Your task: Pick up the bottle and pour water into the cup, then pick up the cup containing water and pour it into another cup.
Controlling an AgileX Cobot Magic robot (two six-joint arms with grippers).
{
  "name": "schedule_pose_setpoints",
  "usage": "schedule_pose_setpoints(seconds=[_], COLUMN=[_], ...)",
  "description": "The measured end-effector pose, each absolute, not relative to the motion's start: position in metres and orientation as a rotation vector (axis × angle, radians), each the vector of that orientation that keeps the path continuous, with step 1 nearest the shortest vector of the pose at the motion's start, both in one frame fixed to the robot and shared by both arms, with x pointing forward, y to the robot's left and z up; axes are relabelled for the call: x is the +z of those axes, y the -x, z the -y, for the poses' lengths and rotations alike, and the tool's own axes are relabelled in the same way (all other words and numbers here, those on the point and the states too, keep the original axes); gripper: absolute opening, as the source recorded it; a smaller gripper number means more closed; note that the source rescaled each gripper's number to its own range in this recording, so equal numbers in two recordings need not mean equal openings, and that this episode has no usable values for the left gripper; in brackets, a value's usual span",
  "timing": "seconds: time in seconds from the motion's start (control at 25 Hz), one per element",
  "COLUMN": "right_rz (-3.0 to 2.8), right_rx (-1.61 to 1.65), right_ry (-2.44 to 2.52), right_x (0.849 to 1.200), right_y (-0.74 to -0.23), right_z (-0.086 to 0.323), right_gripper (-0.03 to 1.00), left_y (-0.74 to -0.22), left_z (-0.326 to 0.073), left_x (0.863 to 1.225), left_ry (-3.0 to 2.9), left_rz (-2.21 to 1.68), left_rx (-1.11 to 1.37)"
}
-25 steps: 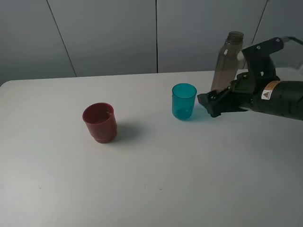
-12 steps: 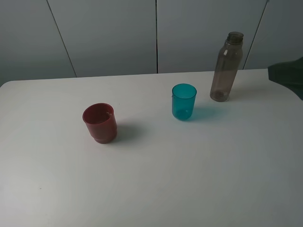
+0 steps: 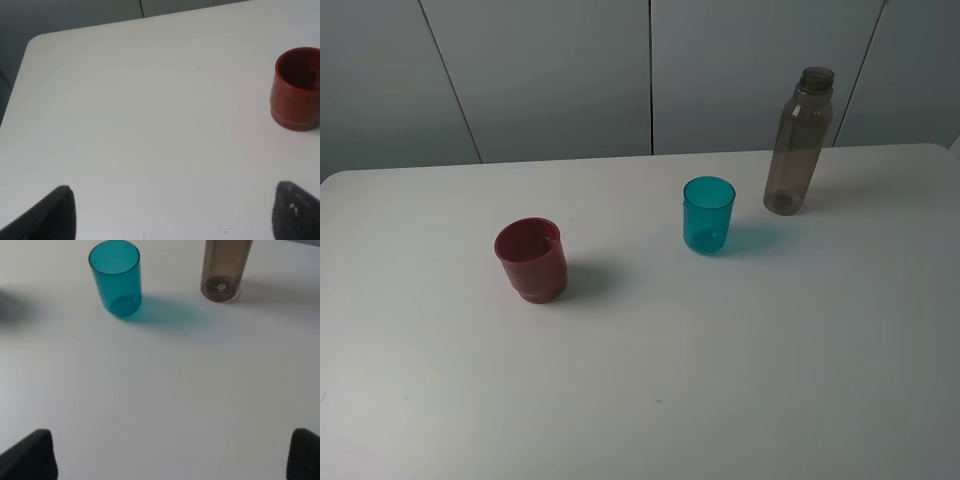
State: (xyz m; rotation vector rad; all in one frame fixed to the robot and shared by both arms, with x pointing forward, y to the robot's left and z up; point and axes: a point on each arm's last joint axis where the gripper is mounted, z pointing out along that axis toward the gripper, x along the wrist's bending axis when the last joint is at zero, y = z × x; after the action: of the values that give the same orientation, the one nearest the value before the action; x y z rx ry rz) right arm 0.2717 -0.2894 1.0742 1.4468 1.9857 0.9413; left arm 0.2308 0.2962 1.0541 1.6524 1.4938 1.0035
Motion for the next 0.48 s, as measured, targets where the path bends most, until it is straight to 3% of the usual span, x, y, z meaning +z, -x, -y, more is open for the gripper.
schedule_pose_setpoints(seconds=[0.48], right_rz=[-1.847], right_rx=[1.097], right_ry=[-1.352], right_x=[1.053], right_y=[-0.233], right_z=[0.303], right_gripper=[1.00], left_y=[-0.231], left_z=[-0.296], left_x=[1.054], left_ry=[-1.652], left_rz=[-1.494], left_rx=[1.004])
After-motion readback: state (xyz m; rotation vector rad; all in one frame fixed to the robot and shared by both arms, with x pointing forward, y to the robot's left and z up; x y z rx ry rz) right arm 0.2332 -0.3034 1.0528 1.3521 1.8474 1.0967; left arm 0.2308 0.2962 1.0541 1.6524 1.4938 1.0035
